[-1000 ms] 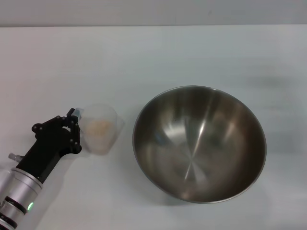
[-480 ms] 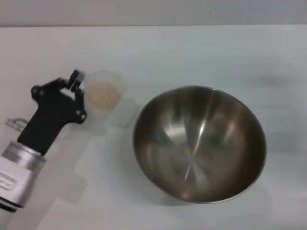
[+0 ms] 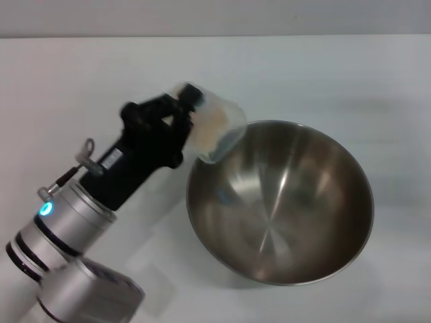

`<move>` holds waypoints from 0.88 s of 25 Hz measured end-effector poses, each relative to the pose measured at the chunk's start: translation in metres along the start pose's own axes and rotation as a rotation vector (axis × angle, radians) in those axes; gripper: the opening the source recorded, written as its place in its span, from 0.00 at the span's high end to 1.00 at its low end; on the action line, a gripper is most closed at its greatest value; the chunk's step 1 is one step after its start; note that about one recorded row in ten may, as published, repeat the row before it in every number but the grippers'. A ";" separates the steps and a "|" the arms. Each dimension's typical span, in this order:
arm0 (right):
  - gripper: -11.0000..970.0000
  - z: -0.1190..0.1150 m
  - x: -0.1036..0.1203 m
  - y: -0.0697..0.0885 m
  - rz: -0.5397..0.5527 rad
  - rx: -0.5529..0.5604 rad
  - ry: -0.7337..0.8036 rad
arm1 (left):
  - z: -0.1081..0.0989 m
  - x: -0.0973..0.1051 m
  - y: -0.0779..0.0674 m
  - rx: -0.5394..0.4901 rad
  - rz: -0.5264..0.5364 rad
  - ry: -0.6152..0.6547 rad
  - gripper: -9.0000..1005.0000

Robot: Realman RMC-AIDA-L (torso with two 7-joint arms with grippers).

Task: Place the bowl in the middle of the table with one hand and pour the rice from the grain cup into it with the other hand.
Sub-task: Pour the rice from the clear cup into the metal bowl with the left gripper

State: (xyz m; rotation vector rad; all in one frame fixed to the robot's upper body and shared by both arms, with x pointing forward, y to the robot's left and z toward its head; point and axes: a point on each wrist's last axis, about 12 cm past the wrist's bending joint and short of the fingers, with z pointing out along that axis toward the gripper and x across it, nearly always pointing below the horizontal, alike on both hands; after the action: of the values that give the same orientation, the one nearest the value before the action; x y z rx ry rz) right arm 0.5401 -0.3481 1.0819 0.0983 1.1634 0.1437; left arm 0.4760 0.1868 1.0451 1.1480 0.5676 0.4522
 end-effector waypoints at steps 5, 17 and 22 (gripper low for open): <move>0.47 0.009 -0.003 0.004 -0.040 -0.009 -0.025 | 0.001 -0.009 -0.005 0.036 0.227 -0.097 0.96; 0.47 0.021 -0.001 0.007 -0.036 0.017 -0.017 | 0.000 -0.007 -0.013 0.090 0.647 -0.166 0.96; 0.47 0.024 0.000 0.004 -0.068 0.035 -0.006 | -0.002 -0.011 -0.016 0.097 0.704 -0.205 0.95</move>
State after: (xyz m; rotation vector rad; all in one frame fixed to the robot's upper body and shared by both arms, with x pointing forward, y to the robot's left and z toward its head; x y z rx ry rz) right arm 0.5615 -0.3443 1.0916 0.0896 1.1625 0.0636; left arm 0.4666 0.1760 1.0319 1.4583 -0.0138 0.9001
